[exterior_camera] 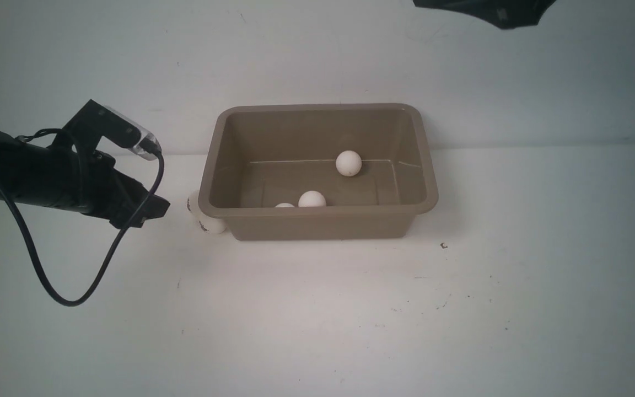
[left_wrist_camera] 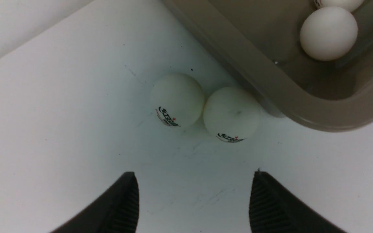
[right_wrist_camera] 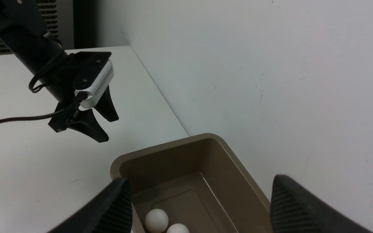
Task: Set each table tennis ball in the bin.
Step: Use the left arm to clamp the table tennis ball closest to it
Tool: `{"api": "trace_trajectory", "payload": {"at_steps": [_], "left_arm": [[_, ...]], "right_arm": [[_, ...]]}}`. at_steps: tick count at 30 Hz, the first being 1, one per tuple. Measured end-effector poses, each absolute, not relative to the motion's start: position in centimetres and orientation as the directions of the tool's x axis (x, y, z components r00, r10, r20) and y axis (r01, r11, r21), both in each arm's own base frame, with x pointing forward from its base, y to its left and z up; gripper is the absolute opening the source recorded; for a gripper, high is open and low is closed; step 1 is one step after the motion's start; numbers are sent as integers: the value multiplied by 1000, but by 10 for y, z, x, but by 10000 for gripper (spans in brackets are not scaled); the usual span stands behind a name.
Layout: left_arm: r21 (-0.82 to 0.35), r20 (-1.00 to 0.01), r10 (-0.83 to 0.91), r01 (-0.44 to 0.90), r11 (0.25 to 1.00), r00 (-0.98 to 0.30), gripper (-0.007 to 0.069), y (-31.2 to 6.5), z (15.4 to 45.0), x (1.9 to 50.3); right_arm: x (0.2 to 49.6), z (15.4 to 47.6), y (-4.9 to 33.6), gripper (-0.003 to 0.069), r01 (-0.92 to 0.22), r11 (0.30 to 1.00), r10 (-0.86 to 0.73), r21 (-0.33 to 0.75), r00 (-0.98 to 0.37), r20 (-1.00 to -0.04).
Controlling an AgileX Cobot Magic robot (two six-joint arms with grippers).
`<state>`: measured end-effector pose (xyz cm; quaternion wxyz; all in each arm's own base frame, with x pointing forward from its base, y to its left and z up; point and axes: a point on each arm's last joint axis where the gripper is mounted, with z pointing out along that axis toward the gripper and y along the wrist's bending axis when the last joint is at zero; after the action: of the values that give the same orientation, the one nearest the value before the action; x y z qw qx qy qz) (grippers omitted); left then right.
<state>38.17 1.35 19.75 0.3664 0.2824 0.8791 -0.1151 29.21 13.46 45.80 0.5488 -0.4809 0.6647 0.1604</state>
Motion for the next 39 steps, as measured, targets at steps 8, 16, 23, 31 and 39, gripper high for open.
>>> {"api": "trace_trajectory", "payload": {"at_steps": [8,16,23,31,39], "left_arm": [[-11,-717,392,571,821,-577,417,17,198,382],[105,-735,434,544,832,-522,417,24,201,388],[123,-767,414,520,845,-491,417,24,204,392],[20,-816,302,498,867,-493,417,19,209,393],[16,-818,297,497,867,-492,417,19,209,393]], "right_arm": [[289,460,138,521,-840,479,-411,-255,42,-911],[289,458,137,521,-839,478,-433,-258,30,-901],[288,457,138,521,-851,478,-414,-216,-1,-910],[280,455,131,521,-848,474,-493,-238,-32,-869],[234,489,109,521,-776,548,-519,-313,-22,-855]]}}
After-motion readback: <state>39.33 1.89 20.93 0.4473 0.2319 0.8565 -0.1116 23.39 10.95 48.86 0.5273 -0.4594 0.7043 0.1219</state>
